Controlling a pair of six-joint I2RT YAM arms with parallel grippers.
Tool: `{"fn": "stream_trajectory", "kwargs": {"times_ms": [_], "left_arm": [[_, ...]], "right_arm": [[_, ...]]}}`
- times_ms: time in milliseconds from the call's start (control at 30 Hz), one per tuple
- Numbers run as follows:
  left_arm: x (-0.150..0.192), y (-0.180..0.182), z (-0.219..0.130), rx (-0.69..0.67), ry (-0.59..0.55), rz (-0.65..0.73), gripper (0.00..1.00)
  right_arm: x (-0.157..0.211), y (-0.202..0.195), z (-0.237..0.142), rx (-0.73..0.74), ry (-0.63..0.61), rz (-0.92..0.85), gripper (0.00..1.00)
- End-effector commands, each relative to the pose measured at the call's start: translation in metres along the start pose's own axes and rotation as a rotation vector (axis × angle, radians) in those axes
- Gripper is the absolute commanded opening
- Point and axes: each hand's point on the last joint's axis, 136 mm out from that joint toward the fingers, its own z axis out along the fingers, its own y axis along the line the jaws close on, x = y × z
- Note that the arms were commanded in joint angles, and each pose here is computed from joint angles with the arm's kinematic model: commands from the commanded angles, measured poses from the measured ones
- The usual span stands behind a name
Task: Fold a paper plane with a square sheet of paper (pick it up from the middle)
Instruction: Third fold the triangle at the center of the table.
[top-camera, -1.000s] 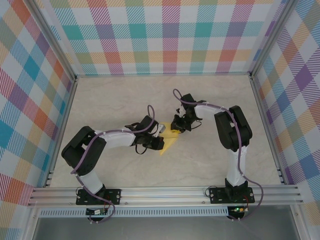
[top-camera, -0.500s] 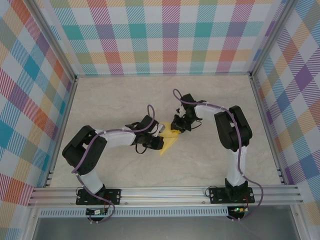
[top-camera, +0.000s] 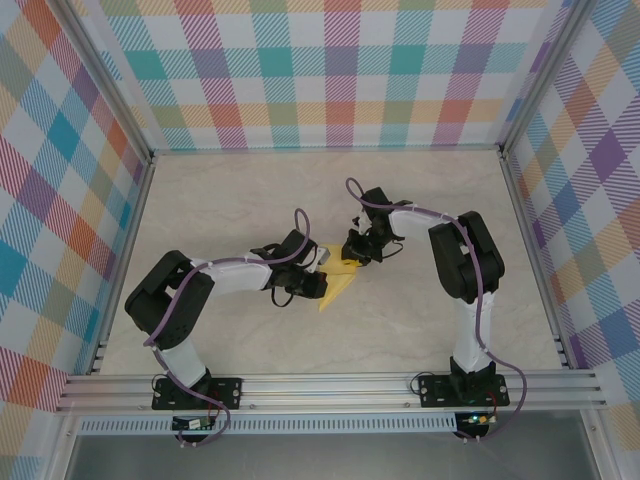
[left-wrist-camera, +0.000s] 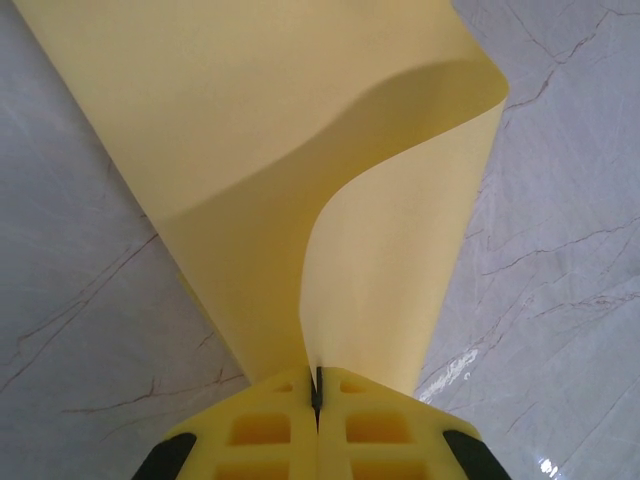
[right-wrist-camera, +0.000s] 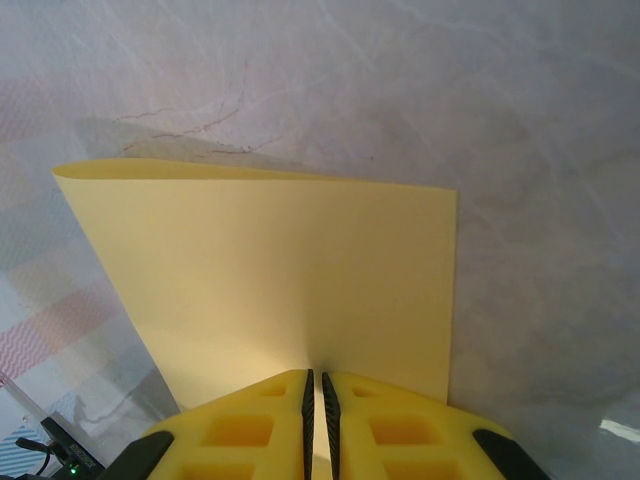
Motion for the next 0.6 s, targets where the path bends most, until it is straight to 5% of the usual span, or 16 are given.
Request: {"fn": "stream_trajectory", "kwargs": {"times_ms": [0, 567], "left_arm": [[-0.0046, 0.0043, -0.0019, -0.011, 0.002, -0.009, 0.02], [0.0003, 0.0048, -0.0021, -0.003, 0.005, -0.04, 0.04]], "right_arm": [[0.0135, -0.0282, 0.0133, 0.112, 0.052, 0.032, 0.16], [0.0136, -0.0286, 0.0129, 0.116, 0.053, 0.033, 0.15]]}}
